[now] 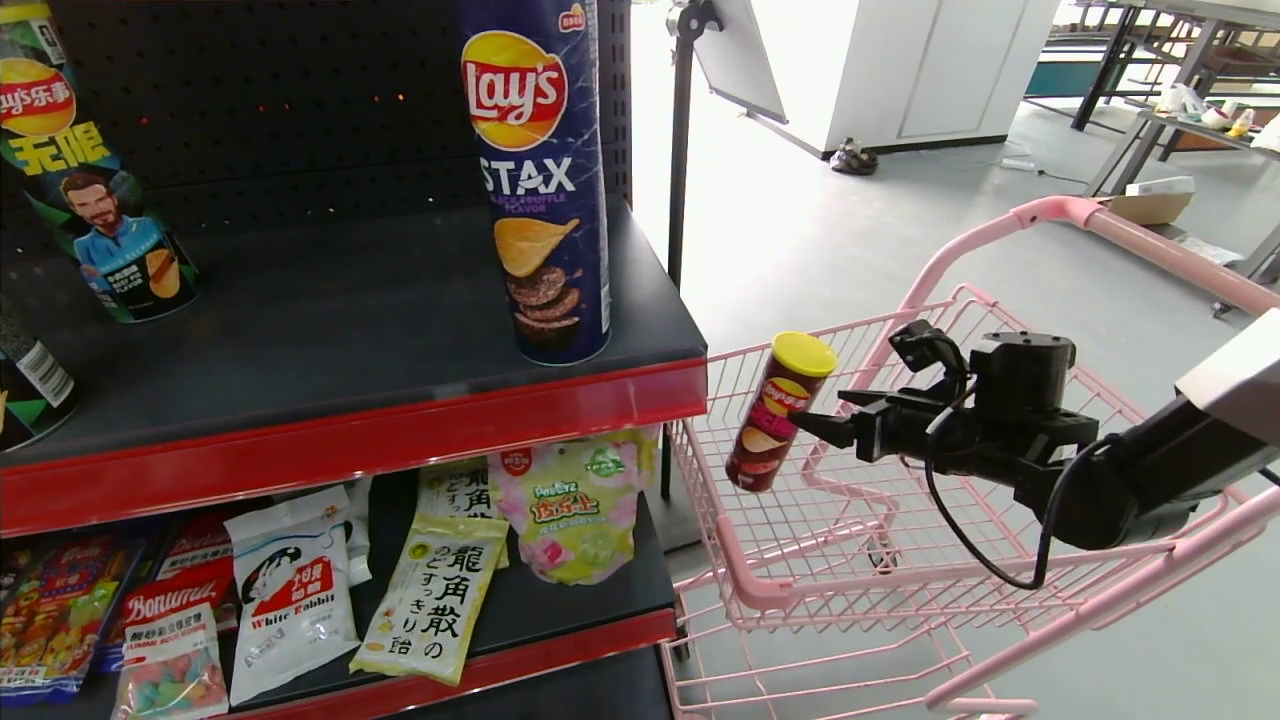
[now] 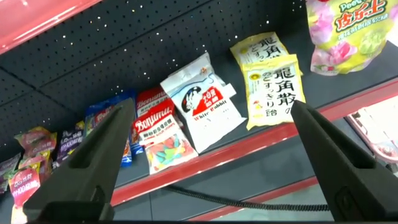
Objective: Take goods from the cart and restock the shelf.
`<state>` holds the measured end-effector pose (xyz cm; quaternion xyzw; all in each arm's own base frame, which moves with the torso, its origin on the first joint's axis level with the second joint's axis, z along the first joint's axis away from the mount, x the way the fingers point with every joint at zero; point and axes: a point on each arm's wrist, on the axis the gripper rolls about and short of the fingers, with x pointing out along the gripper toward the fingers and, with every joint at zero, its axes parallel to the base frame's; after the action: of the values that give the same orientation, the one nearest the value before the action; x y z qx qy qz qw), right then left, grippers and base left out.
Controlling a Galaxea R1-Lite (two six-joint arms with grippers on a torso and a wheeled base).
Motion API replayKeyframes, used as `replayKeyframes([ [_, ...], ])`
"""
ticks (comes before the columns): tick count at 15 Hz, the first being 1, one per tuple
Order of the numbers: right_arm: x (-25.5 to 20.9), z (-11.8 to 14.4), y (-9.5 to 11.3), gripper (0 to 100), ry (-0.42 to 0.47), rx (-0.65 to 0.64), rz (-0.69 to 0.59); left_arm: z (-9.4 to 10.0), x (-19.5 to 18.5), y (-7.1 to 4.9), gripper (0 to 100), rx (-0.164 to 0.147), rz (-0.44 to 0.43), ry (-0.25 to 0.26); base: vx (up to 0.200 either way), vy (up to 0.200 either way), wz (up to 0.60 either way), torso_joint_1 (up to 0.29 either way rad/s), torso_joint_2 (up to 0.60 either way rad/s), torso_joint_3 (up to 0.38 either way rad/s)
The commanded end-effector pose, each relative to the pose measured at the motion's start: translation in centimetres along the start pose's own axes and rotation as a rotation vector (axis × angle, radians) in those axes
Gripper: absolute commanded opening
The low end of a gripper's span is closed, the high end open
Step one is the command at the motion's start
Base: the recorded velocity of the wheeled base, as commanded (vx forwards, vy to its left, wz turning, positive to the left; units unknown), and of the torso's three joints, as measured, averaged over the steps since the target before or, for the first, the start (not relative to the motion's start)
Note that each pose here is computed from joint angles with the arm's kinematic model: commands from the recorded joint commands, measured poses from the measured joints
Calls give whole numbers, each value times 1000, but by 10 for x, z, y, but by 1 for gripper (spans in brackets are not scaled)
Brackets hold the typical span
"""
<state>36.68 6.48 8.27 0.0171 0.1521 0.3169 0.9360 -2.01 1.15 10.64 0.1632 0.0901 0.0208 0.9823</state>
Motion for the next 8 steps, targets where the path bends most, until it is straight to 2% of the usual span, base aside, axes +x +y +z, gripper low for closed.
replayKeyframes([
  [1,10,-6,-9,100,7,6,14,0,1,0,100,5,-3,12,0,0,0,0,0,0],
  [6,19,-4,-17,100,-14,-2,67,2,2,0,100,10,-4,16,0,0,0,0,0,0],
  [8,24,-6,-17,100,-13,-2,92,2,1,0,100,23,0,11,0,0,0,0,0,0],
])
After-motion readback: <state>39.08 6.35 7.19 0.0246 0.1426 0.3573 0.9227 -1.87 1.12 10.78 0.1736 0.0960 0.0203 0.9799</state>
